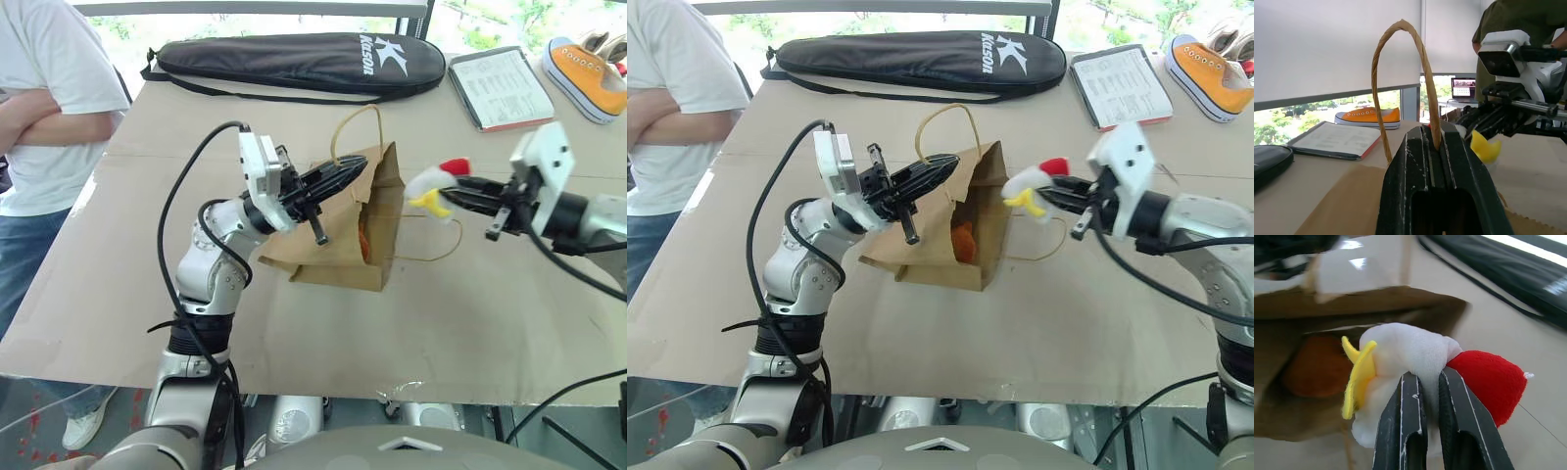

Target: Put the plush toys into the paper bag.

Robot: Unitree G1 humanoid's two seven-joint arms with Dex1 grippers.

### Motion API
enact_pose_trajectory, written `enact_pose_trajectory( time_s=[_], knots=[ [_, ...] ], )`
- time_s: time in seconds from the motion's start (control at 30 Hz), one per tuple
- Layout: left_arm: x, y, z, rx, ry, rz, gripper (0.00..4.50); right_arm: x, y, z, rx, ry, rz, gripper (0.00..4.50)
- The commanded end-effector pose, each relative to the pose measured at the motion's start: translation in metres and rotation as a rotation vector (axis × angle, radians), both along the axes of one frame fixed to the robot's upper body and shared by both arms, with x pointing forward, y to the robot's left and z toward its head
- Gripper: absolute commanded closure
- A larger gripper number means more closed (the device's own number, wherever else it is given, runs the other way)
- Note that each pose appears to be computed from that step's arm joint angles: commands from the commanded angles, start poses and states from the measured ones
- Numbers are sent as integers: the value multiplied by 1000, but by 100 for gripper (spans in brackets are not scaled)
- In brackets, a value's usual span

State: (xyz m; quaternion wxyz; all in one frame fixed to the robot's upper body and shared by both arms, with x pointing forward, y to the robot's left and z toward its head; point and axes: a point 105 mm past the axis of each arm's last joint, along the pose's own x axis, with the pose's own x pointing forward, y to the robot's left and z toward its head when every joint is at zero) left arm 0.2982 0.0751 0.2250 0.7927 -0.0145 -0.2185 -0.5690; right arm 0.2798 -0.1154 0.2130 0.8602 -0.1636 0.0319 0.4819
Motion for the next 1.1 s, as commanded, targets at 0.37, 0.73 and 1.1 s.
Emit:
enact_pose_trajectory(
  time_s=[0.37, 0.73, 1.1],
  knots=[
    [-11, -4, 12, -8, -36, -70, 450, 23, 80, -41, -340, -238, 451, 446],
    [-11, 3, 3, 4, -18, -14, 450, 36, 83, -41, -310, -273, 420, 197],
    [-6, 11, 0, 15, -13, 19, 450, 15, 28, -20, -141, -124, 104, 197]
  ],
)
